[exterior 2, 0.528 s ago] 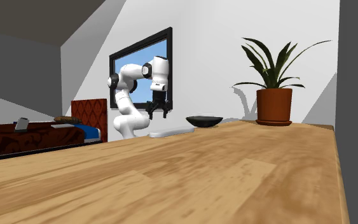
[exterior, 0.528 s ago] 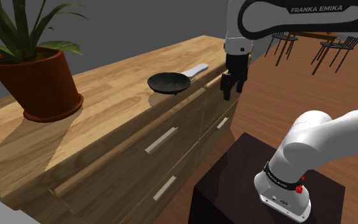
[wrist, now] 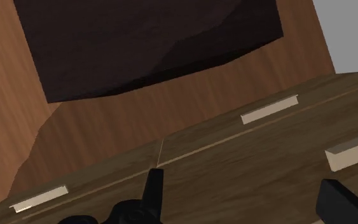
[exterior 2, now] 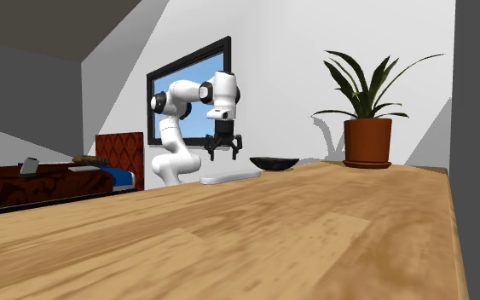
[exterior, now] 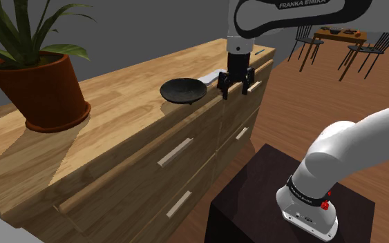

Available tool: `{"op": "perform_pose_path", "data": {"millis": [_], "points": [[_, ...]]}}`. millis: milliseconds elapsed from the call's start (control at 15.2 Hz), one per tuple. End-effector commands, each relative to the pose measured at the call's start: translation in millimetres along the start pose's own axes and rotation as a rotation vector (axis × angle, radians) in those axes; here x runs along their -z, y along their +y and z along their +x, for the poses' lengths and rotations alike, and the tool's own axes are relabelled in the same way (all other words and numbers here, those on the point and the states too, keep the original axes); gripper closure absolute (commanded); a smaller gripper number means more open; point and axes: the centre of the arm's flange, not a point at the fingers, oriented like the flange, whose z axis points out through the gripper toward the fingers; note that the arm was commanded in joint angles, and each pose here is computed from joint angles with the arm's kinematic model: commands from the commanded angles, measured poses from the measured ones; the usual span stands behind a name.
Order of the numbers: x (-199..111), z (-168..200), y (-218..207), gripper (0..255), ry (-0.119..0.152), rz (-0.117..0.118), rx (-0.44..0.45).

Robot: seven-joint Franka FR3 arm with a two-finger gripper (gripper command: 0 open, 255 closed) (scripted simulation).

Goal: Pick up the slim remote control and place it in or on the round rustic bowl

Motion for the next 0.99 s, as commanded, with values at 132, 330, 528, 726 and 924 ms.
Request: {"op": "perform_pose_path", "data": {"millis": [132,330,528,726,924], "points": [[8.2,45.3,-12.4,0,0.028,0.018,-0.210],[15.4,80.5,-11.9,0,0.048,0.030,-0.364],[23.3,115.1,-5.9,0,0.069,0.042,-0.518],[31.8,148.2,5.3,0,0.090,0.055,-0.672],[40.8,179.0,21.7,0,0.110,0.067,-0.826]]}}
